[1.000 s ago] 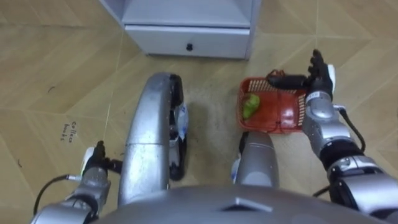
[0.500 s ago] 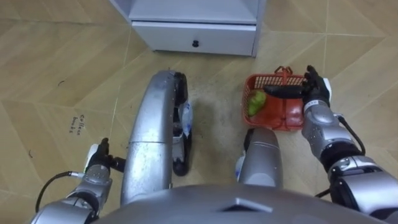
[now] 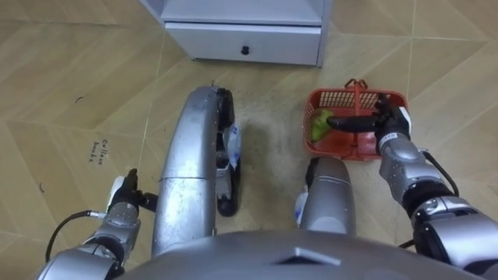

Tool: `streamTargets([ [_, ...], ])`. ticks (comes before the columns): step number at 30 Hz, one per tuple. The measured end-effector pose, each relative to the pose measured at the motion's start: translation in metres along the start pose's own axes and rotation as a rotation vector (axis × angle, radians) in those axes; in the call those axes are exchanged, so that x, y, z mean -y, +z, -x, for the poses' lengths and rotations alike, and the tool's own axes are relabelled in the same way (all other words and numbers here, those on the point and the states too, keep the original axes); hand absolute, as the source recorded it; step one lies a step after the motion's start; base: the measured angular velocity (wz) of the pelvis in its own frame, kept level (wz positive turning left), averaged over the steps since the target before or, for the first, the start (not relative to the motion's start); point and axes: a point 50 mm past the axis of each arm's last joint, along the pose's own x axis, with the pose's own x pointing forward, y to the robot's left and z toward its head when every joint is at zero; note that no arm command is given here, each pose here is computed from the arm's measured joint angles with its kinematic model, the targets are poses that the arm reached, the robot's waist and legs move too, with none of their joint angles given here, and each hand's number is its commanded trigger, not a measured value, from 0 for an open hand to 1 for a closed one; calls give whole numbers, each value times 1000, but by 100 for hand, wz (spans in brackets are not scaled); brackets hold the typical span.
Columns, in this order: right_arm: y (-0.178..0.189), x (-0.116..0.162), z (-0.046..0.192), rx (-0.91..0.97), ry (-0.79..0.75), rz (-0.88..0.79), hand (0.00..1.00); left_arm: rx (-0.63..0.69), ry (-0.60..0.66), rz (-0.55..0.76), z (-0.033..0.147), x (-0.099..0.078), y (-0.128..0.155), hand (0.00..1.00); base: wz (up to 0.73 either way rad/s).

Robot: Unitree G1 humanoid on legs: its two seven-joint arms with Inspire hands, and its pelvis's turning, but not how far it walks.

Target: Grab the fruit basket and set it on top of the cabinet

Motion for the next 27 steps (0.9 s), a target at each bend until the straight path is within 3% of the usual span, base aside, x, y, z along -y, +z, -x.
streamTargets([
  [1, 0, 0, 0, -1, 4, -2, 44, -1, -3, 0, 0, 0, 0, 0, -4],
  [2, -1, -1, 0, -3, 12, -6, 62, 2, -11, 1, 0, 0, 0, 0, 0],
  [3, -1, -1, 0, -5, 19, -11, 100, 5, -18, 1, 0, 1, 1, 0, 0],
  [27, -6, 3, 1, -49, 68, 5, 100, 21, -58, 3, -1, 2, 5, 0, 0],
])
